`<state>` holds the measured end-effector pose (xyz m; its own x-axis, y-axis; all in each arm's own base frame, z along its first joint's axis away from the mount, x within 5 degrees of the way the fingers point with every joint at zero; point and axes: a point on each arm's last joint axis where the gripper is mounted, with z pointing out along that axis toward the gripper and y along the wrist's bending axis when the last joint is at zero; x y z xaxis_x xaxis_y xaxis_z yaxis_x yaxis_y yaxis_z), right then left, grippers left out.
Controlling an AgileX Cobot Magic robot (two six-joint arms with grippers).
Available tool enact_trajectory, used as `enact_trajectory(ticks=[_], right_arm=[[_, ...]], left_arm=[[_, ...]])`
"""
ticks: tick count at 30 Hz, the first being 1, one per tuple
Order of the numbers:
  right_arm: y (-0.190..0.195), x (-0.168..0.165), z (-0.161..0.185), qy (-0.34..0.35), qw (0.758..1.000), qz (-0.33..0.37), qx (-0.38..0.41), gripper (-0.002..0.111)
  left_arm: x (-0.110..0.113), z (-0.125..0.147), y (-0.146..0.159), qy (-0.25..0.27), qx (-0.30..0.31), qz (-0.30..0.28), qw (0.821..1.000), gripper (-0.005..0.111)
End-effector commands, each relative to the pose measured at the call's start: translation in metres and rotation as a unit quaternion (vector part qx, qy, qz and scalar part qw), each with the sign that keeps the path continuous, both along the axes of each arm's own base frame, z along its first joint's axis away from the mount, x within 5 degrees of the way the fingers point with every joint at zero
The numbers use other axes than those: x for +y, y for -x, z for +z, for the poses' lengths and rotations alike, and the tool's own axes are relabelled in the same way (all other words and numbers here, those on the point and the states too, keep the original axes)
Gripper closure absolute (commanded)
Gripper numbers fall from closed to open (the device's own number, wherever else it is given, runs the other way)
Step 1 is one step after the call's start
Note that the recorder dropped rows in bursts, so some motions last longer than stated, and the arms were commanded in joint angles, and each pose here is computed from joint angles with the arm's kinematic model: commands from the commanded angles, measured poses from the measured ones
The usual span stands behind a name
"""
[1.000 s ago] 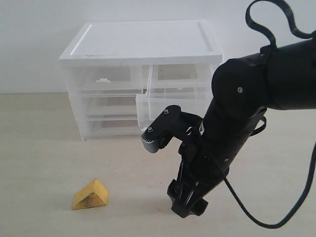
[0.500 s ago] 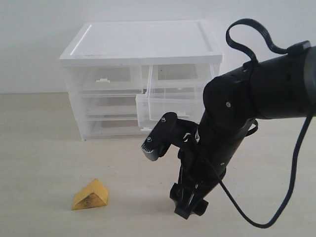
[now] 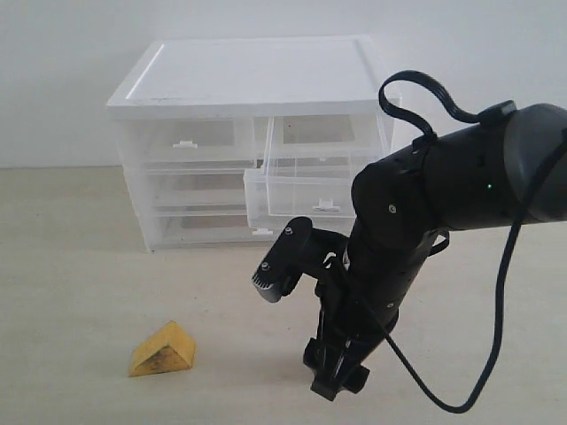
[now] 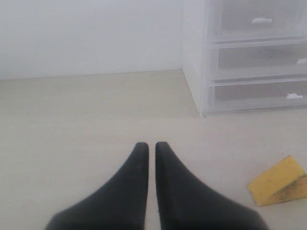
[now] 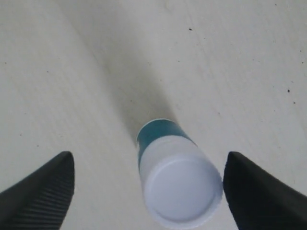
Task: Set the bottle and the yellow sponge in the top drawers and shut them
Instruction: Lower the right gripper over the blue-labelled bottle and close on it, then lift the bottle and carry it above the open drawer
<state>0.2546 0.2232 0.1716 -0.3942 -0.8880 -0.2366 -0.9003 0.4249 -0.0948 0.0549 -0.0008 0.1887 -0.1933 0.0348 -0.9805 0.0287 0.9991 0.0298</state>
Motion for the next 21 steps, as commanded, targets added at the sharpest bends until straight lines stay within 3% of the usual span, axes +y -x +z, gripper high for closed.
enact_trajectory(ticks=[1,5,10,15,21], right_arm=[[-0.002,0.0,0.001,0.0,1.0,0.004,-0.005,0.045],[-0.002,0.0,0.001,0.0,1.0,0.004,-0.005,0.061],[-0.002,0.0,0.001,0.001,1.0,0.009,-0.006,0.106],[-0.001,0.001,0.002,0.0,1.0,0.012,-0.008,0.108],[0.005,-0.002,0.032,-0.032,0.998,0.035,-0.038,0.108]], left_arm=[[0.0,-0.001,0.0,0.005,-0.001,0.002,1.0,0.102],[0.0,-0.001,0.0,0.005,-0.001,0.002,1.0,0.102],[0.0,-0.001,0.0,0.005,-0.001,0.002,1.0,0.102],[0.0,-0.001,0.0,0.005,-0.001,0.002,1.0,0.102],[0.0,-0.001,0.0,0.005,-0.001,0.002,1.0,0.102]])
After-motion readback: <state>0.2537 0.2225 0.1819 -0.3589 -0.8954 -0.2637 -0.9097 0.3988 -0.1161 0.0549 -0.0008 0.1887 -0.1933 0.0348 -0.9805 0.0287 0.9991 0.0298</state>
